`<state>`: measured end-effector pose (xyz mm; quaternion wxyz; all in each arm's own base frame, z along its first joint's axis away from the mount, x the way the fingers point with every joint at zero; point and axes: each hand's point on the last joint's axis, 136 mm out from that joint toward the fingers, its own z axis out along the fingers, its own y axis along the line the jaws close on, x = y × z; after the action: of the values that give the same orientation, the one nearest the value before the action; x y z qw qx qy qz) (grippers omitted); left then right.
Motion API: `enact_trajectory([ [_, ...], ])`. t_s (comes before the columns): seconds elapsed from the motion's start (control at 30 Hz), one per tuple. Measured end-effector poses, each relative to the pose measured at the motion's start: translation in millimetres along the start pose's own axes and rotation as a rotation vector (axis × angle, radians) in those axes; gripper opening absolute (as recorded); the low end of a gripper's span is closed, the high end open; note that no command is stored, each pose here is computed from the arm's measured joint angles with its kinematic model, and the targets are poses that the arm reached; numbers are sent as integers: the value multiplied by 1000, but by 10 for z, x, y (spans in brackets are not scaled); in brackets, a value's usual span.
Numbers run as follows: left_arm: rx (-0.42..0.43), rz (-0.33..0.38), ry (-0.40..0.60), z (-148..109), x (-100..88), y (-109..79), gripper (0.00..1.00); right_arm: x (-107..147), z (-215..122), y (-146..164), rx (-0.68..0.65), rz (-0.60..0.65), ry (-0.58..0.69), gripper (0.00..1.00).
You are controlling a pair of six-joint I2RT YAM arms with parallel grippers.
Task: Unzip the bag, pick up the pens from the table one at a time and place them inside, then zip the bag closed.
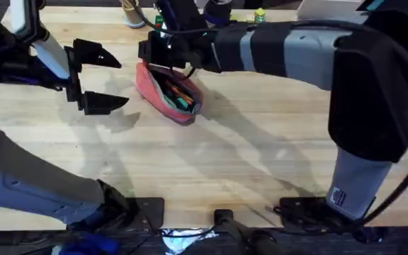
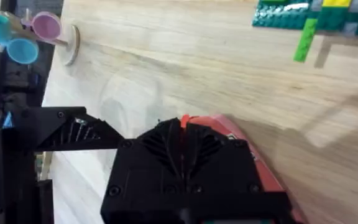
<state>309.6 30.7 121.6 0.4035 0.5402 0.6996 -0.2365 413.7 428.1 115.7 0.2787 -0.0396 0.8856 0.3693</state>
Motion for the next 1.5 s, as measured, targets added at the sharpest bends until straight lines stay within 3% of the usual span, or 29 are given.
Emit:
enact_trajectory([
  [0.33, 0, 0, 0, 0, -1, 0, 993, -22, -39, 30, -1, -55, -1, 29],
  [0.73, -10, 15, 4, 0, 13, 30, 994, -276, -383, 352, -48, -174, -61, 29],
  [1.07, -22, 35, 10, -1, 29, 66, 994, -257, -381, 329, -37, -231, -54, 28],
  [1.33, -22, 34, 10, -1, 29, 66, 994, -116, -462, 215, 43, -400, 64, 28],
  [1.37, -22, 35, 10, -1, 29, 66, 994, -118, -491, 224, 50, -421, 78, 42],
  [1.43, -22, 34, 10, -1, 29, 66, 994, -147, -566, 270, 61, -466, 103, 286],
  [1.5, -22, 35, 10, -1, 29, 66, 994, -208, -640, 345, 62, -510, 110, 444],
])
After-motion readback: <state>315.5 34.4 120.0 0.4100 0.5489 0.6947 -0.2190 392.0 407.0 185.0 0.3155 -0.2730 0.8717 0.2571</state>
